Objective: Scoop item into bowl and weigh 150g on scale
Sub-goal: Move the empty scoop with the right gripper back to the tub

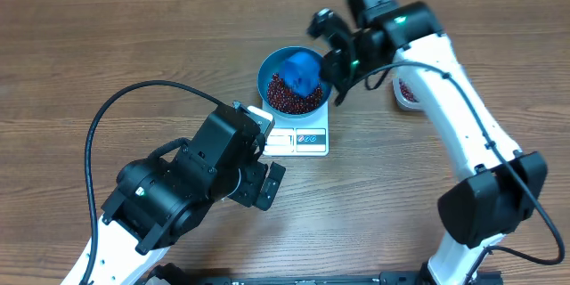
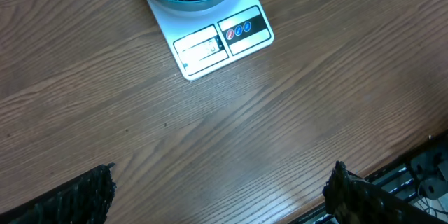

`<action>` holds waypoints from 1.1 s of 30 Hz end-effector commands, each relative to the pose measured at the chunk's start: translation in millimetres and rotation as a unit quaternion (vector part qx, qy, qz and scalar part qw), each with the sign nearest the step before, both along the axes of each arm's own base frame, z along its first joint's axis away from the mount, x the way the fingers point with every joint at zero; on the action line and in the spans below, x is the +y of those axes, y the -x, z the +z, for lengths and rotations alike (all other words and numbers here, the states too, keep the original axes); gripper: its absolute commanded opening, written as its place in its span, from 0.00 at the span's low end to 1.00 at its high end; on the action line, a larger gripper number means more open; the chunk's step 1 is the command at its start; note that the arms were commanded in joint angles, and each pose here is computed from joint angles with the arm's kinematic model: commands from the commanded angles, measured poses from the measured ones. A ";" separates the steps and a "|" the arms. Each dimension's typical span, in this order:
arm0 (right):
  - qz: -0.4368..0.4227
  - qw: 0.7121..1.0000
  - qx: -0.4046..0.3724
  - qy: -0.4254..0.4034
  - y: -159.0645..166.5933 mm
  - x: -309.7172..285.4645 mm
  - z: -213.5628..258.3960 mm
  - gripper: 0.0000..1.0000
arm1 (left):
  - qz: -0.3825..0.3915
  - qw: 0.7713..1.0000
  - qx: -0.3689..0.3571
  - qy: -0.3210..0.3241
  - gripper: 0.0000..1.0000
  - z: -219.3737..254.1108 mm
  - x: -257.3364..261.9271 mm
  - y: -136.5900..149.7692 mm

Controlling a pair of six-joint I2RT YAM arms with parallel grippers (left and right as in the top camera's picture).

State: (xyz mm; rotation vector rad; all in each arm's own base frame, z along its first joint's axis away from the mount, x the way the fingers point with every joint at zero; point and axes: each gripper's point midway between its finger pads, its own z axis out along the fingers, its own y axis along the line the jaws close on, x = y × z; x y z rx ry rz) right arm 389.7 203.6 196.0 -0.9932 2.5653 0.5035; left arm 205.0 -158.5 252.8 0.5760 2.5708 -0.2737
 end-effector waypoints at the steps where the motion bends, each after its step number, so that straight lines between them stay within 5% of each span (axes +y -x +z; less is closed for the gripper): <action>1: -0.014 0.990 0.002 -0.142 -6.7 -13.2 51.2 0.04 | -0.007 1.000 -0.004 0.001 0.99 3.2 -1.5 -1.4; 8: -0.040 0.934 0.016 -0.355 -17.9 -68.9 110.2 0.04 | -0.007 1.000 -0.004 0.001 1.00 3.2 -1.5 -1.4; 14: -0.108 0.900 0.003 -0.421 -24.5 -141.3 130.7 0.04 | -0.007 1.000 -0.004 0.001 1.00 3.2 -1.5 -1.4; 24: -0.404 0.903 0.012 -0.150 -14.8 -261.3 76.6 0.04 | -0.007 1.000 -0.004 0.000 1.00 3.2 -1.5 -1.5; 33: -0.457 0.880 -0.021 0.130 2.2 -271.3 57.2 0.04 | -0.007 1.000 -0.004 0.000 1.00 3.1 -1.5 -1.5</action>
